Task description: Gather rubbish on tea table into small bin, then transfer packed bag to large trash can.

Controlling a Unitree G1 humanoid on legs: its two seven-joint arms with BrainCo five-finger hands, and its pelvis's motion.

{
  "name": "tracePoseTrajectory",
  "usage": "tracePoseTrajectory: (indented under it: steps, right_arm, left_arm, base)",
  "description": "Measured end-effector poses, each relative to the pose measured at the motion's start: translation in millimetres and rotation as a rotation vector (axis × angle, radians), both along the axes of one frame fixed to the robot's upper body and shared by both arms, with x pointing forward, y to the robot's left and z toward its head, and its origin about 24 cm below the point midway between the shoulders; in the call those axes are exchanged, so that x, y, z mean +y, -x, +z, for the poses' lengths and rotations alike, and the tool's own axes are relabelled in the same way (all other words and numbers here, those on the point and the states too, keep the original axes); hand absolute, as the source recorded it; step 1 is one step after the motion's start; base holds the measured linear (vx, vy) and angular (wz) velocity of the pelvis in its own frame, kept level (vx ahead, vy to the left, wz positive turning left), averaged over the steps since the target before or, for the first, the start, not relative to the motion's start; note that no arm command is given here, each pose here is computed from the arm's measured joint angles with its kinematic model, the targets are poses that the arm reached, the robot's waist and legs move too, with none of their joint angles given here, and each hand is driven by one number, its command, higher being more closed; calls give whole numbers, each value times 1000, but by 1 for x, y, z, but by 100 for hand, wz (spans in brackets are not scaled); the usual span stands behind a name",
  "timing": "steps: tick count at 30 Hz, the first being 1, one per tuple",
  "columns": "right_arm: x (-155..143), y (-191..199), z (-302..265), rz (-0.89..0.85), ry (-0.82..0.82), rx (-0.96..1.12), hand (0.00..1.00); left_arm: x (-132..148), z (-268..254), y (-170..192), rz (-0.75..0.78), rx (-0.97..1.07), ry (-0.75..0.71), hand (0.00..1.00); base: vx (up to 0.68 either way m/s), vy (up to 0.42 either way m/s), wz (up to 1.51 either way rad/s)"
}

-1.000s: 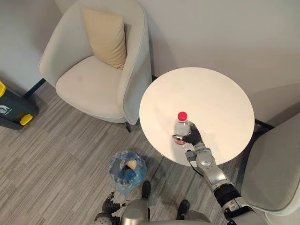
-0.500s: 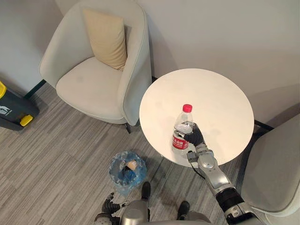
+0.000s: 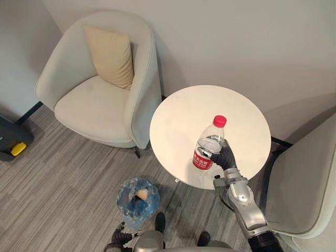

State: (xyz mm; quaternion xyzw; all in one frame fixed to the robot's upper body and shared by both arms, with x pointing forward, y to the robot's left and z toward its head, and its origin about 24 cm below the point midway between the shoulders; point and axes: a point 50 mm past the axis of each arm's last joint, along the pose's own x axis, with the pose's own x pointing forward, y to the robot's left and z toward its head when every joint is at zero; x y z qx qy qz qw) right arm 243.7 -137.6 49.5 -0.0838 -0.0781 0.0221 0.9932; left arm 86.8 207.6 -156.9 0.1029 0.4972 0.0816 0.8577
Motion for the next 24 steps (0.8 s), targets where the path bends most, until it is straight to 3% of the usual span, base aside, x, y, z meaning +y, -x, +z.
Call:
tracePoseTrajectory:
  steps: [12, 24]
  right_arm:
    - [-5, 22, -9, -12, 74, 25, 100]
    - [-8, 19, -9, -3, 164, 13, 100]
  left_arm:
    - [1, -3, 12, 2, 38, 0, 0]
    - [1, -2, 8, -10, 28, 0, 0]
  base:
    - [-34, 2, -6]
    - [-35, 8, -3]
